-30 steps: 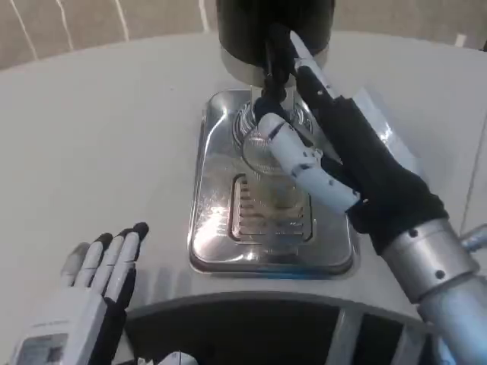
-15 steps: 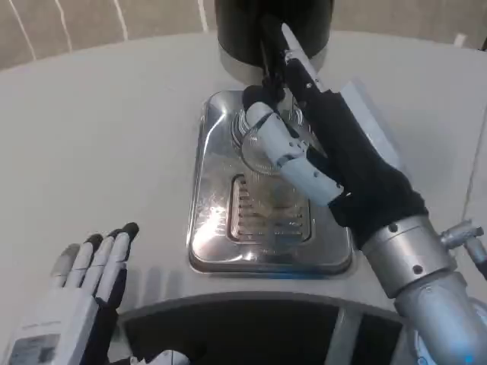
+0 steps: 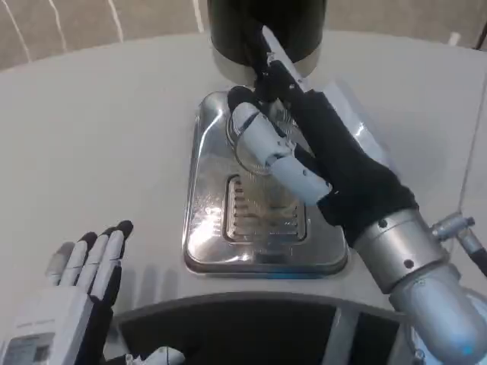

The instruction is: Grasp the cup under the faucet to collect the drink, then remove the cup.

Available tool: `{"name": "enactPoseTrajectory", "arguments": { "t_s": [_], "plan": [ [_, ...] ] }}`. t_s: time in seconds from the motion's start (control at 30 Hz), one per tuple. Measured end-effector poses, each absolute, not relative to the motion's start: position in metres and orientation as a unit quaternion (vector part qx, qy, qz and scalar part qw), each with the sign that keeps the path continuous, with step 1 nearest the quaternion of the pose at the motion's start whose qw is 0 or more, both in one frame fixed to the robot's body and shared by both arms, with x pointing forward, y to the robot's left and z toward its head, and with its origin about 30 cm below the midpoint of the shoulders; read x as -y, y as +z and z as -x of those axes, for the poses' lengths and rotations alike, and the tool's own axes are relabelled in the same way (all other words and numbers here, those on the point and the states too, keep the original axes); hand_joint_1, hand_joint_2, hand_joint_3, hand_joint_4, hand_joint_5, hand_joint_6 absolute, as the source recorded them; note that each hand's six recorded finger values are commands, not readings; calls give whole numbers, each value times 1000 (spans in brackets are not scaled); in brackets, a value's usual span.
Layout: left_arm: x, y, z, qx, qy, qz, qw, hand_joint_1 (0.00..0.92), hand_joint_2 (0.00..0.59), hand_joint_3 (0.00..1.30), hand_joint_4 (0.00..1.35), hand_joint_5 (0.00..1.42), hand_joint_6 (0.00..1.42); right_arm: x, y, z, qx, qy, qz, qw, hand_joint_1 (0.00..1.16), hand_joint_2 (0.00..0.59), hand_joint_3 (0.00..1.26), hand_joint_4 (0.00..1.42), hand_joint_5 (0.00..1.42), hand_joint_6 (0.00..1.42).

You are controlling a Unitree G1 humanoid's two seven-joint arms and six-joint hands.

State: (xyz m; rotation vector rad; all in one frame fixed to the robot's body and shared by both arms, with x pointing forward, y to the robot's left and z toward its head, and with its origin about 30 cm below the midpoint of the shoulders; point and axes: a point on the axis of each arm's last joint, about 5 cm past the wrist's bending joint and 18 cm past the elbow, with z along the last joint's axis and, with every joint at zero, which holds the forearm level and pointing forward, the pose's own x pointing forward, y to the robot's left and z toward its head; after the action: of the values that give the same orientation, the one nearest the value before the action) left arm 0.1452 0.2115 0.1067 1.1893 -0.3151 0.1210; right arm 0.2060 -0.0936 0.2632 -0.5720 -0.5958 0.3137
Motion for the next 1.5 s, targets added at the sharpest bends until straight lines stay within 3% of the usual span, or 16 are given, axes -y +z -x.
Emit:
{"name": "enactPoseTrajectory", "arguments": {
  "t_s": [0.1, 0.2, 0.33, 0.47, 0.7, 0.97, 1.3, 1.5],
  "plan": [
    [-212, 107, -145, 147, 57, -557, 815, 0, 96, 0, 0, 0, 0, 93, 271, -205, 284, 149, 341, 884, 0, 528, 0, 0, 0, 0],
    [-212, 106, -145, 147, 57, -557, 815, 0, 96, 0, 0, 0, 0, 89, 282, -202, 285, 135, 437, 842, 0, 545, 4, 0, 0, 0],
    [-212, 106, -145, 144, 57, -558, 815, 0, 92, 0, 0, 0, 0, 83, 288, -198, 278, 115, 512, 805, 0, 561, 4, 0, 0, 0],
    [-214, 105, -147, 141, 60, -557, 816, 0, 80, 0, 0, 0, 0, 74, 294, -193, 269, 67, 581, 766, 0, 566, 4, 0, 0, 0],
    [-220, 104, -160, 131, 74, -549, 822, 0, 72, 0, 0, 0, 0, 68, 299, -201, 238, 26, 610, 756, 0, 574, 12, 0, 0, 0],
    [-221, 109, -186, 147, 92, -533, 828, 0, 66, 0, 0, 0, 0, 64, 301, -204, 233, 28, 619, 750, 0, 575, 14, 0, 0, 0],
    [-198, 115, -211, 201, 73, -496, 841, 3, 66, 0, 0, 0, 0, 62, 306, -199, 232, 40, 622, 746, 0, 586, 14, 0, 0, 0],
    [-191, 113, -220, 208, 54, -469, 857, 114, 69, 0, 0, 0, 0, 65, 306, -197, 230, 41, 618, 751, 0, 586, 14, 0, 0, 0]
  ]
}}
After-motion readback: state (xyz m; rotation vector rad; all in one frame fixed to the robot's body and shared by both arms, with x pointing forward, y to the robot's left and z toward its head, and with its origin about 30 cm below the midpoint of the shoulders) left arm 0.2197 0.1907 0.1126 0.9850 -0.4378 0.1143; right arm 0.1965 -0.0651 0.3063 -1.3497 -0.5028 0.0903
